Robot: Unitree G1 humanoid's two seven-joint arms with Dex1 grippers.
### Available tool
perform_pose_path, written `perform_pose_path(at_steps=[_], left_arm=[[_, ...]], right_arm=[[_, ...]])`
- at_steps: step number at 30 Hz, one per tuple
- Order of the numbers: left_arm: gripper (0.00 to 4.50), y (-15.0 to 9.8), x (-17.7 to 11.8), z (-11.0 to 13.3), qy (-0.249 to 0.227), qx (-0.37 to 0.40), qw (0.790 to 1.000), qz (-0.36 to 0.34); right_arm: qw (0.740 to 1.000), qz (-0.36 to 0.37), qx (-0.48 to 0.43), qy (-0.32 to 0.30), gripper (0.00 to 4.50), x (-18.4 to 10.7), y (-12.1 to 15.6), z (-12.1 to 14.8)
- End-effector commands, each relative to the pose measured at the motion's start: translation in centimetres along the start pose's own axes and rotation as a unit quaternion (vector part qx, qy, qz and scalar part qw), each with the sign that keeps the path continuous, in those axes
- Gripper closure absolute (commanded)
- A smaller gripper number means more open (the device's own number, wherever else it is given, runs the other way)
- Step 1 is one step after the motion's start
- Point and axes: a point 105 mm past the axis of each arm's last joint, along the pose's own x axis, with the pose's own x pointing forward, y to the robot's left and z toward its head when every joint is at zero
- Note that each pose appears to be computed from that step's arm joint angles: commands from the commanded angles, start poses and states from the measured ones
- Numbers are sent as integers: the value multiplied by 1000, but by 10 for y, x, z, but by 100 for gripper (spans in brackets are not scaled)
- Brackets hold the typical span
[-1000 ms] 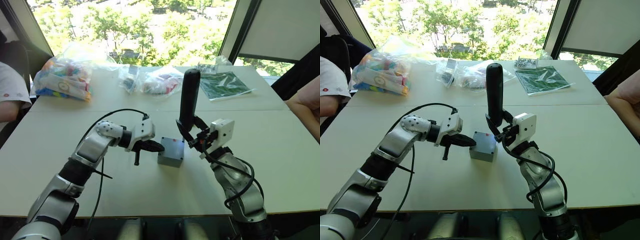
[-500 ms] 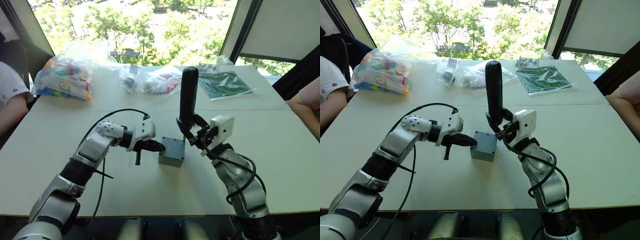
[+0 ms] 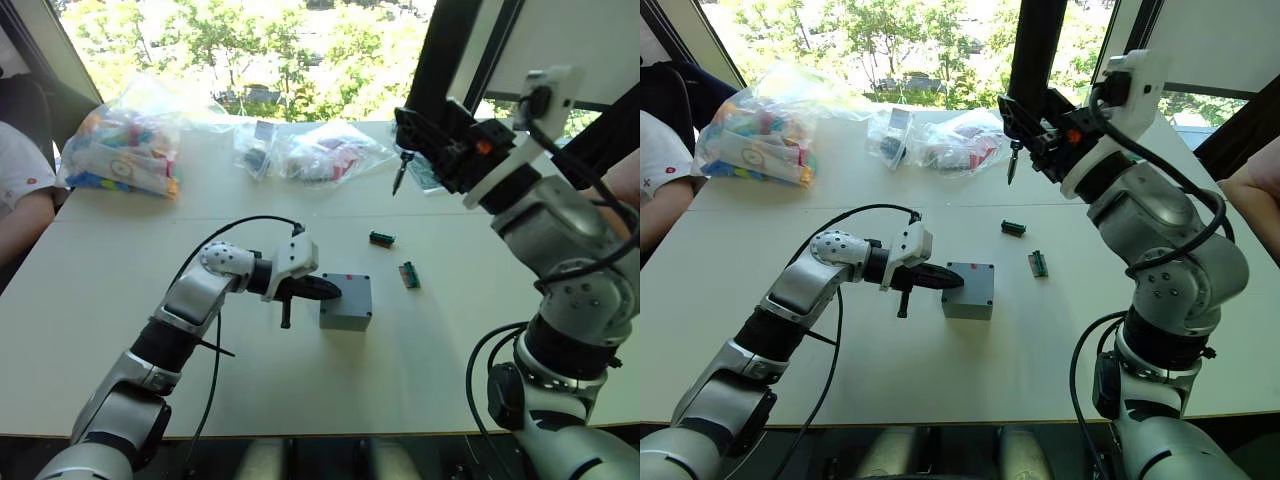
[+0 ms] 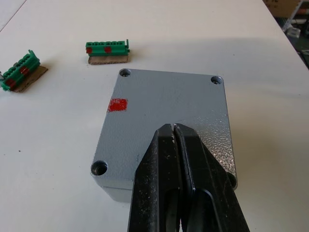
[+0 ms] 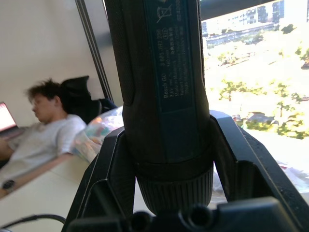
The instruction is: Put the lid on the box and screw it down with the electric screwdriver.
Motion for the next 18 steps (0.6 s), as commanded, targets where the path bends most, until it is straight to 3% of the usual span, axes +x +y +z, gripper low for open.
perform_pose_path(at_steps=[1,3,5,7,8,11,18], left_arm=[[450,0,-7,5,-24,-29,999,9],[450,-1,-14,17,-46,-37,998,9],[450,-2,-18,23,-53,-36,998,10],[450,-6,-24,31,-61,-24,998,12],[450,-14,-30,37,-67,-22,998,2],[450,-31,-35,42,-64,-21,998,-20],[450,-28,-31,29,-39,-33,999,18]], right_arm=[[994,-67,48,76,271,-18,-42,6],[982,-86,69,153,271,-32,-58,-5],[975,-93,66,191,271,-42,-66,-9],[947,-157,68,273,271,-63,-96,-33],[918,-191,79,339,271,-86,-112,-55],[852,-226,130,455,271,-128,-130,-94],[799,-219,198,523,271,-143,-124,-132]])
